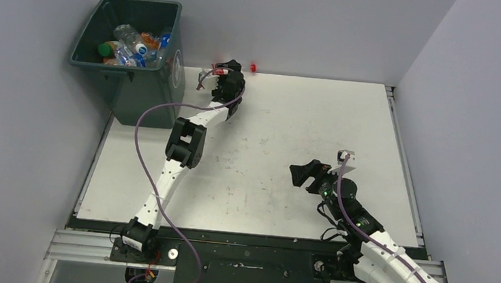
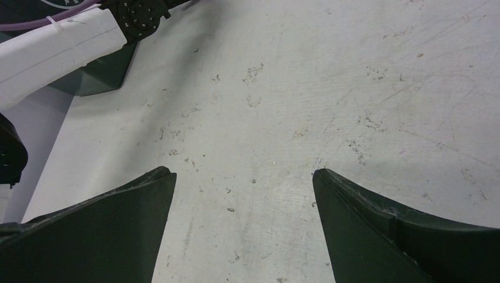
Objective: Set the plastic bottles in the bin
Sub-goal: Pick up the plastic bottle from the corner of the board.
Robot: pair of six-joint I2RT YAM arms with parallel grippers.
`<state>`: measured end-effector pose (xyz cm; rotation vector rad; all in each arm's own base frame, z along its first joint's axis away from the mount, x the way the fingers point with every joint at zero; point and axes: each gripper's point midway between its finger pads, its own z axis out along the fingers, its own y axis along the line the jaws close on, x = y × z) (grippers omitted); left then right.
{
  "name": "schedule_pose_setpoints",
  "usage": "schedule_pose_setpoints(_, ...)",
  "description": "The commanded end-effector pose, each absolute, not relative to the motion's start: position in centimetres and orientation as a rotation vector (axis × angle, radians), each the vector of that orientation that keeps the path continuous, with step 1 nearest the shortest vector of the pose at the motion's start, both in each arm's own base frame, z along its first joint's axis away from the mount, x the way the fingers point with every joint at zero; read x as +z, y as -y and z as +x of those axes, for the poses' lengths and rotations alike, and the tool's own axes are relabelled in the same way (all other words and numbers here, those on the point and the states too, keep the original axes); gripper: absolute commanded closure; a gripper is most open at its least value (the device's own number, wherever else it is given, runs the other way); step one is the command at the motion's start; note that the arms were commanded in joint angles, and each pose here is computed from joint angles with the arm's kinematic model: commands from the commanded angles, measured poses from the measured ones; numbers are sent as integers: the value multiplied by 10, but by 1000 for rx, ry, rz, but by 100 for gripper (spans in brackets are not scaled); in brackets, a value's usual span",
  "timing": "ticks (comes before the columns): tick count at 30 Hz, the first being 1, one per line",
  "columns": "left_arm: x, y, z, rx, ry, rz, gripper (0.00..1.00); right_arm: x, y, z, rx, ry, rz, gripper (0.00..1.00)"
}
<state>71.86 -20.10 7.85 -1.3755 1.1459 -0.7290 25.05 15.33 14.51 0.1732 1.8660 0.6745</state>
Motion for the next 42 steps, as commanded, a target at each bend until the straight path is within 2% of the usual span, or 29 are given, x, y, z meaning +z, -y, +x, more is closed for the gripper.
schedule_pose_setpoints(1, 64, 189, 731, -694, -1153, -1403, 10, 146, -155, 255, 692, -1854, 198, 10)
schedule_pose_setpoints(7, 47, 172, 740, -694, -1162, -1396, 29, 138, -154, 258, 685, -1864, 208, 10)
schedule_pose_setpoints(11, 41, 168, 745, -719, -1166, -1382, 57, 133, -156, 261, 691, -1882, 214, 10)
schedule_pose_setpoints(14, 44, 169, 747, -741, -1154, -1367, 65, 128, -156, 262, 698, -1897, 223, 10)
schedule_pose_setpoints(21, 73, 173, 746, -820, -1092, -1319, 100, 130, -157, 261, 718, -1886, 232, 10)
schedule_pose_setpoints(26, 96, 178, 729, -890, -1054, -1287, 100, 138, -159, 259, 744, -1865, 230, 10)
schedule_pose_setpoints(29, 134, 185, 706, -975, -1002, -1253, 100, 148, -157, 259, 749, -1839, 231, 10)
schedule_pose_setpoints(34, 184, 202, 649, -1135, -917, -1189, 100, 181, -150, 260, 725, -1771, 215, 10)
schedule_pose_setpoints(42, 251, 258, 553, -1406, -937, -1004, 100, 230, -145, 263, 697, -1703, 179, 10)
